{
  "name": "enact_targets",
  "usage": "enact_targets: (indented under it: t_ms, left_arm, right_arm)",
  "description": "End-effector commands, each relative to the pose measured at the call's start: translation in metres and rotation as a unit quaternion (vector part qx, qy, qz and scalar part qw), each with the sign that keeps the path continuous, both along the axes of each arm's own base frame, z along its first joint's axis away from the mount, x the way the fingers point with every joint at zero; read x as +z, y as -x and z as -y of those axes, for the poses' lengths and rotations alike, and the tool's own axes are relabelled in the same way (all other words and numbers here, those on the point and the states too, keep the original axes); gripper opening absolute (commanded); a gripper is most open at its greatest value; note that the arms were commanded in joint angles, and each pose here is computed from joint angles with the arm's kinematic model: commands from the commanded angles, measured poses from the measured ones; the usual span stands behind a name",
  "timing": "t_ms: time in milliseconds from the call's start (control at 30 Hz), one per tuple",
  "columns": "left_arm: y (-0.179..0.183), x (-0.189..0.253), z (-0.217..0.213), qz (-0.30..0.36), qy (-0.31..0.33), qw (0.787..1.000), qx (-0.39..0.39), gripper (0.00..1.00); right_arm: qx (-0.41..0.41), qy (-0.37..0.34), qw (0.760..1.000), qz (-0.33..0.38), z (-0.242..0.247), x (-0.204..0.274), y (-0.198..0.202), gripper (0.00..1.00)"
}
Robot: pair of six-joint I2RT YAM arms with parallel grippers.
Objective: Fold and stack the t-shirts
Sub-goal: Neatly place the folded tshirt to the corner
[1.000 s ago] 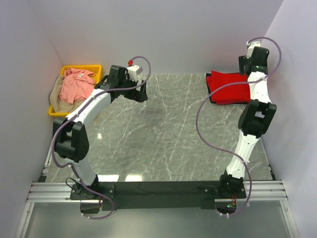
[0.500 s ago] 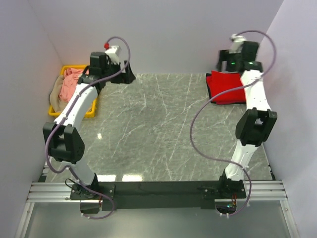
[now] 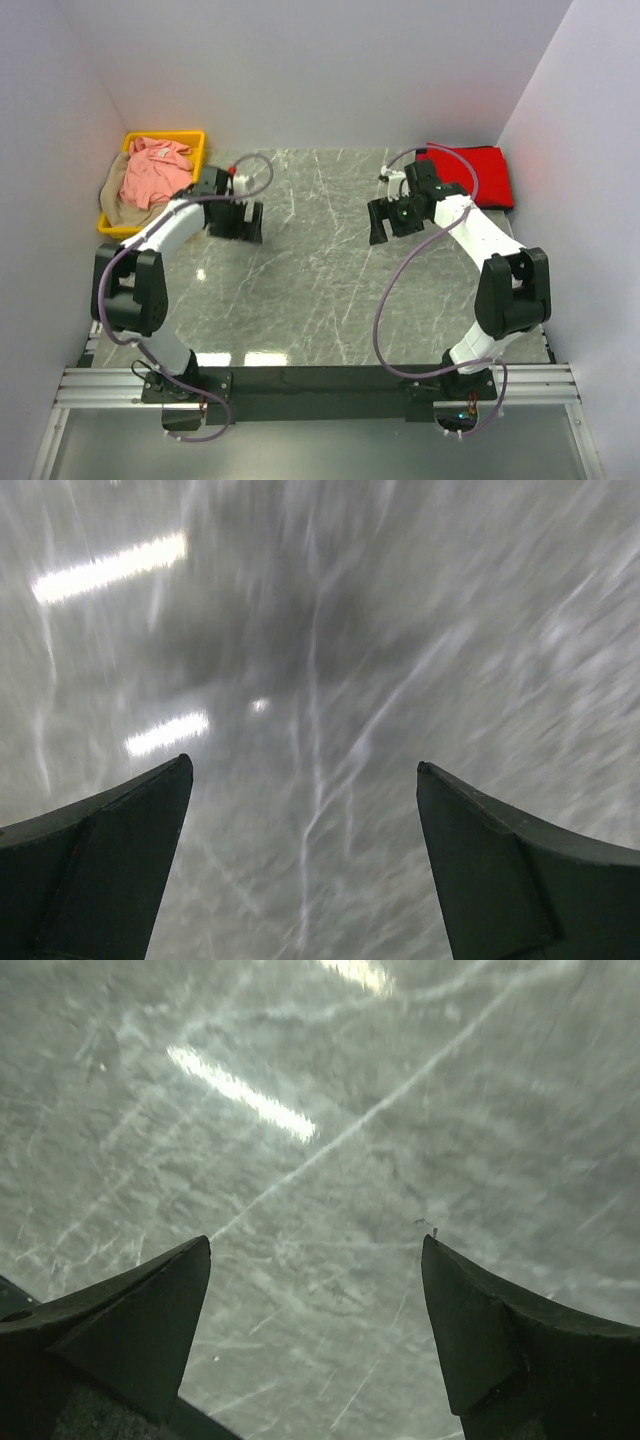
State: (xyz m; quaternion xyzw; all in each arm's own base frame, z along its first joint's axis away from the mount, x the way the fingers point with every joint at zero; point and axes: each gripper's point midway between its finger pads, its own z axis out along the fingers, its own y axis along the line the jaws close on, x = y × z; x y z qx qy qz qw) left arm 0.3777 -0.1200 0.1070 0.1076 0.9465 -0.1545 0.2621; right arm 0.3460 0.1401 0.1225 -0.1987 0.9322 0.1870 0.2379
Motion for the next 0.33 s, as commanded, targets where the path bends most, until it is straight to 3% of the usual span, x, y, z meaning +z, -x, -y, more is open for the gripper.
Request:
enact_targets:
  t_ms: [0,167,300]
  left_arm:
    - [0.015,0.019,-0.015,0.065,-0.037,0.997,-0.019,0.99]
    - [0.045,0.0,-0.026,0.065,-0.057,0.996,-0.029,1.0]
    - [0.046,0.017,-0.027,0.095,-0.053,0.994,-0.03,1.0]
  right_arm:
    - [-0.027,-0.012,1.0,0.012,0.002,0.015,0.005,0.93]
    - [-0.025,0.009,0.999,0.035,0.01,0.02,0.01,0.94]
    - [-0.033,0.028,0.997,0.061,0.019,0.035,0.005,0.95]
